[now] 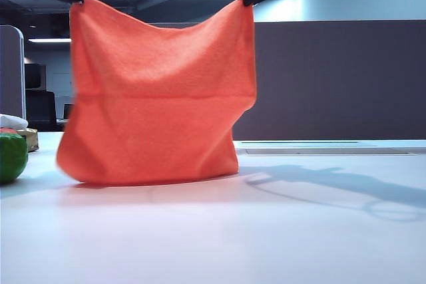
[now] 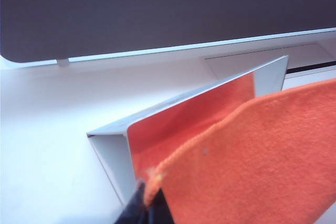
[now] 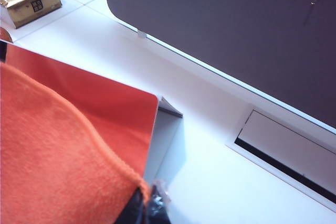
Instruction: Pick up the cloth from the table and use it to cover the mirror.
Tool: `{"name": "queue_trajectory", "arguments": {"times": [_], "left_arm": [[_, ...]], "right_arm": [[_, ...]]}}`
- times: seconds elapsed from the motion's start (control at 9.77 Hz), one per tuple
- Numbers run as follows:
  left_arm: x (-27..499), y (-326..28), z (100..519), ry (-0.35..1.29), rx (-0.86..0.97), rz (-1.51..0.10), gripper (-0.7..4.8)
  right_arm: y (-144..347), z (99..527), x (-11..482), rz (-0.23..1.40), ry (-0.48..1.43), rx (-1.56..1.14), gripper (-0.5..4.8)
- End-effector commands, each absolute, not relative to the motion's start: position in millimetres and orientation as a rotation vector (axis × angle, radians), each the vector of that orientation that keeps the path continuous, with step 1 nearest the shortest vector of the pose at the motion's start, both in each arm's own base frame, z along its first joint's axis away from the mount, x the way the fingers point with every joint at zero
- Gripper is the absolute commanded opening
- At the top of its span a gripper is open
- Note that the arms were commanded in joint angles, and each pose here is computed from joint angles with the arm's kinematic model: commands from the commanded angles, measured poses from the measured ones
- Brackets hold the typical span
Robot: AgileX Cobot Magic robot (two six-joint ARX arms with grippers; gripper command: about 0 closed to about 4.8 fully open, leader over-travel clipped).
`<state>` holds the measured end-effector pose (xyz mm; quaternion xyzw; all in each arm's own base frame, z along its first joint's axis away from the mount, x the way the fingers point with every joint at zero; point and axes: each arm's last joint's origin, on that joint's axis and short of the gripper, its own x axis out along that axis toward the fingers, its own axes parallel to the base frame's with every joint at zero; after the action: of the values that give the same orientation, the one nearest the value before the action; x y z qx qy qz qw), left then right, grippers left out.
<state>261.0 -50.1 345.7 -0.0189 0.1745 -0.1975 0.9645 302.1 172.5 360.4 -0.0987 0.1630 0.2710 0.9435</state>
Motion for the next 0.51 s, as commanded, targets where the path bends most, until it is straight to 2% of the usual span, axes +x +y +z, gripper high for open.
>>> {"name": "queue_trajectory", "arguments": {"times": [0.1, 0.51], "left_arm": [[278.0, -53.8, 330.4, 0.306, -0.051, -0.409, -0.06], [294.4, -56.4, 321.6, 0.278, -0.052, -0.404, -0.06]], "right_arm": [[181.1, 352.1, 317.1, 0.551, 0.276, -0.236, -0.01], [189.6, 345.7, 336.4, 0.481, 0.161, -0.22, -0.01]]}}
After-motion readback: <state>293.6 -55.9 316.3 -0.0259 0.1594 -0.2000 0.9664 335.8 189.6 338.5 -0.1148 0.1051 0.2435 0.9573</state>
